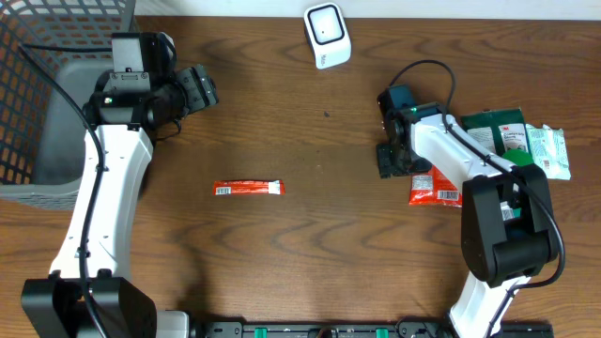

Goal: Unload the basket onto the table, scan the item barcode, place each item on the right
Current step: 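Carry the Hacks bag right and release it near the items pile, then grasp the red Nescafe stick on the table with the right gripper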

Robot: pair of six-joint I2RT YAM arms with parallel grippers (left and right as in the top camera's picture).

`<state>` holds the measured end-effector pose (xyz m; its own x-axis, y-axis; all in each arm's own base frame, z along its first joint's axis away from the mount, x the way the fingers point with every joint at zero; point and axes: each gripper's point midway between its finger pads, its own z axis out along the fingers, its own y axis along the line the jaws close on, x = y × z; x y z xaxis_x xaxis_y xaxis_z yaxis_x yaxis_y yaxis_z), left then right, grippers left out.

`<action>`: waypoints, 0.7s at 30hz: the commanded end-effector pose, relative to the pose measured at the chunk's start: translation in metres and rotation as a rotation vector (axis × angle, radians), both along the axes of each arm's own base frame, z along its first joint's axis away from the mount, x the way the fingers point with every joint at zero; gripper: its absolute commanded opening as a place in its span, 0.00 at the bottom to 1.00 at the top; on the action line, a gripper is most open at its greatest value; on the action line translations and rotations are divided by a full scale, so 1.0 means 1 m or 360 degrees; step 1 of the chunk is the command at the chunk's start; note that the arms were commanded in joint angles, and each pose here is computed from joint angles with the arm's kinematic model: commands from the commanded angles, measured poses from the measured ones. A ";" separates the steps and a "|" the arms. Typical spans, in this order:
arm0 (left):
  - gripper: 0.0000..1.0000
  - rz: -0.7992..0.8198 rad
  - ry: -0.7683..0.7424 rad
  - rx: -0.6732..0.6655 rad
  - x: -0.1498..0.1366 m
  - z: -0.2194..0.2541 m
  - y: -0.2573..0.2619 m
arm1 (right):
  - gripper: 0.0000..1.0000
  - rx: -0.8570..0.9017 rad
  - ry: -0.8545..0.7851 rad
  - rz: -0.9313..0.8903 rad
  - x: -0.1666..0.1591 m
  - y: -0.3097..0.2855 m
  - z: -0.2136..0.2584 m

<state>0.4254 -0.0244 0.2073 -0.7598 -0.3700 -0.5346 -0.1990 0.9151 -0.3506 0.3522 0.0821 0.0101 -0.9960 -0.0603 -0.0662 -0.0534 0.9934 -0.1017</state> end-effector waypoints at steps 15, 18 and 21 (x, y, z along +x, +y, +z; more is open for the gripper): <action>0.83 -0.0006 -0.0026 0.0021 0.000 0.006 0.002 | 0.57 0.0685 -0.0477 0.1570 -0.018 0.258 0.053; 0.82 -0.0006 -0.0026 0.0021 0.000 0.006 0.002 | 0.49 0.0514 -0.0540 0.1627 -0.019 0.271 0.041; 0.82 -0.0006 -0.0026 0.0021 0.000 0.006 0.002 | 0.49 0.0460 -0.0561 0.1683 -0.024 0.286 0.026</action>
<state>0.4254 -0.0244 0.2073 -0.7598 -0.3700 -0.5346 -0.1990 0.9151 -0.3506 0.3188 0.3708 0.0573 -0.4119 -0.7464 -0.5227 -0.8908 0.4506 0.0585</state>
